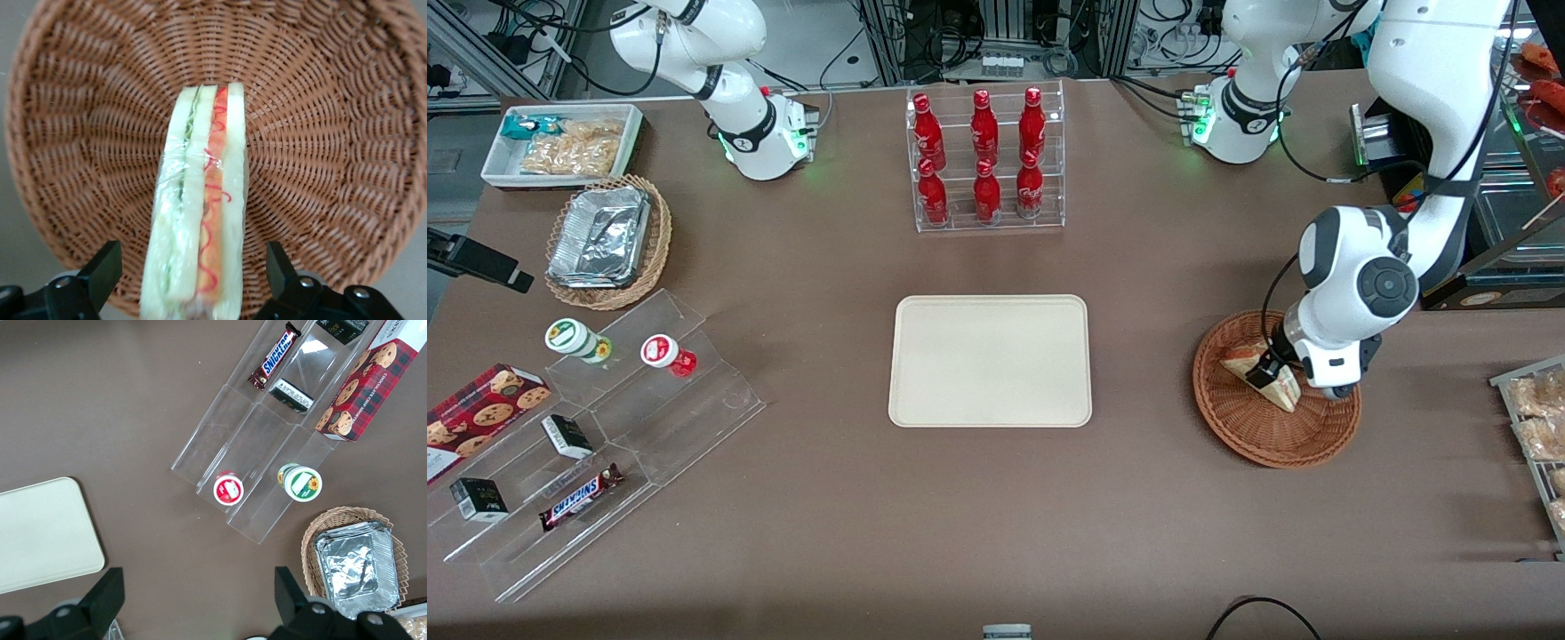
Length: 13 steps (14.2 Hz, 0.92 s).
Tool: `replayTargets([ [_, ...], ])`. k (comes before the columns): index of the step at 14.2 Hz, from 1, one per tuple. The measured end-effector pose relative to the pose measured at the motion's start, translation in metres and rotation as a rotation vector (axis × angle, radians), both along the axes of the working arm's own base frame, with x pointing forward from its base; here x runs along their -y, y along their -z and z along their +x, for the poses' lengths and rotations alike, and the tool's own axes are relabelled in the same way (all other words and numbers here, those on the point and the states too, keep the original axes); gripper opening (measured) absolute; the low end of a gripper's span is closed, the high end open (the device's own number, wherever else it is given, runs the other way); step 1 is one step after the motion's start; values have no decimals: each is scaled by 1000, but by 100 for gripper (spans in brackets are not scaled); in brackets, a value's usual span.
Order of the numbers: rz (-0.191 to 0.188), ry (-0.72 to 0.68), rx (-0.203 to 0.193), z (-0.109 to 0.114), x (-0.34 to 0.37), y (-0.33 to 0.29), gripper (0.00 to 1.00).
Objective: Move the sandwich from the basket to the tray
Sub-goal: 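Close the left gripper on the sandwich and lift it from the basket, then carry the sandwich with the left gripper and lower it onto the cream tray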
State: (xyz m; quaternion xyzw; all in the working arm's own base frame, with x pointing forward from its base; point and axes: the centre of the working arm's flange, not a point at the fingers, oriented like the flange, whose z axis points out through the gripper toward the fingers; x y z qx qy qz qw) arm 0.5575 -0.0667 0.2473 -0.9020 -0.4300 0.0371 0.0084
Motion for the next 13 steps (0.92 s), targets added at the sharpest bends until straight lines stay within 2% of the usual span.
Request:
replayTargets([
  [2, -4, -1, -7, 1, 0, 10, 79],
  [4, -5, -1, 3, 4, 1, 6, 53],
  [6, -5, 29, 16, 14, 2, -9, 38],
  [10, 2, 215, -79, 34, 32, -92, 19],
  [12, -2, 358, -76, 27, 102, -134, 18],
  [13, -7, 448, -67, 17, 147, -143, 18],
])
